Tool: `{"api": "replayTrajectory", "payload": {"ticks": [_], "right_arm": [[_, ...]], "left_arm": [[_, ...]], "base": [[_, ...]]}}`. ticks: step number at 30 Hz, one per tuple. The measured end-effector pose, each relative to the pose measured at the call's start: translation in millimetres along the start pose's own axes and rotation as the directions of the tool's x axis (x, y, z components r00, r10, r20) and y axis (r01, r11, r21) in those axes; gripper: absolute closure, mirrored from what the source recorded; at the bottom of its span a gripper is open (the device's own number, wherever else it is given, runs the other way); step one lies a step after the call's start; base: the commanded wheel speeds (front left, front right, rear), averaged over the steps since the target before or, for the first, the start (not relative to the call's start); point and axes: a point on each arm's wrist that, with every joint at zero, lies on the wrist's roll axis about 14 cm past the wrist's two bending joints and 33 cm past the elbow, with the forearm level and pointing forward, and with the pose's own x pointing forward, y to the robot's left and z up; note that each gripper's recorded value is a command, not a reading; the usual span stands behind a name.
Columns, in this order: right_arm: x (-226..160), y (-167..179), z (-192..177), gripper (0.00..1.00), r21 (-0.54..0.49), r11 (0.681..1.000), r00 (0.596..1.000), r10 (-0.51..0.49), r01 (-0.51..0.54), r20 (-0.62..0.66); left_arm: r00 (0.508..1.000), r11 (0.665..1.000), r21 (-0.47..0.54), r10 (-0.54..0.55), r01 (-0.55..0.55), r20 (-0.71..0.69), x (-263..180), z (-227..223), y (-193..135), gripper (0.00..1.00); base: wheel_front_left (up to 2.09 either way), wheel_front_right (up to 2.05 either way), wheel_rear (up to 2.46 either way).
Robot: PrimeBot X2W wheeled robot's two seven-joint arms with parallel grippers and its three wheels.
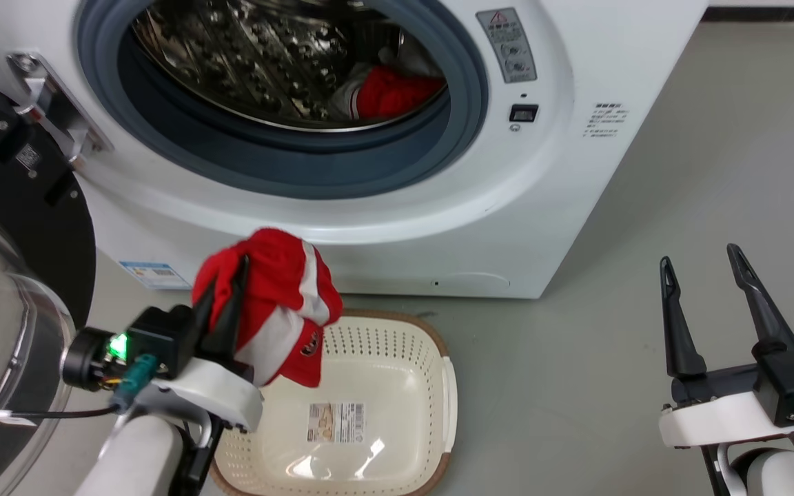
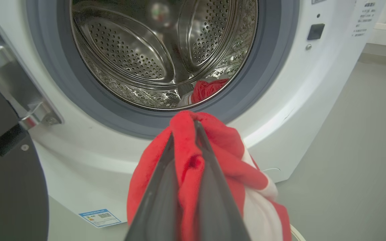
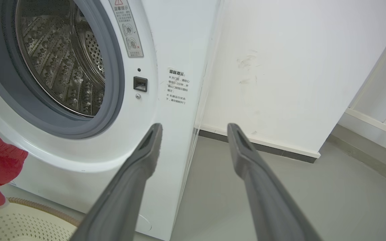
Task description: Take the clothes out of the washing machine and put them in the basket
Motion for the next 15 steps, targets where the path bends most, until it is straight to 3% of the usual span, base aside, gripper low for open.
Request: {"api": "replayTrajectory", "payload": {"ticks": [8,15], "right_arm": [[19.3,5.5,-28.6,0.0,-0.013,1.0,0.998,0.022,-0.023,-0.054],[36.7,2.0,-64.6,0.0,-0.043,0.999,0.993,0.018,-0.023,-0.115]], "left_arm": [[0.956,0.999,-0.045,-0.042,0.03,-0.29,-8.1,-109.0,-12.7,1.0],[0.874,0.997,-0.059,-0.073,0.051,-0.48,1.2,-184.5,-16.0,1.0]], "base": [[0.0,0.0,0.0],[0.0,0.0,0.0]]}}
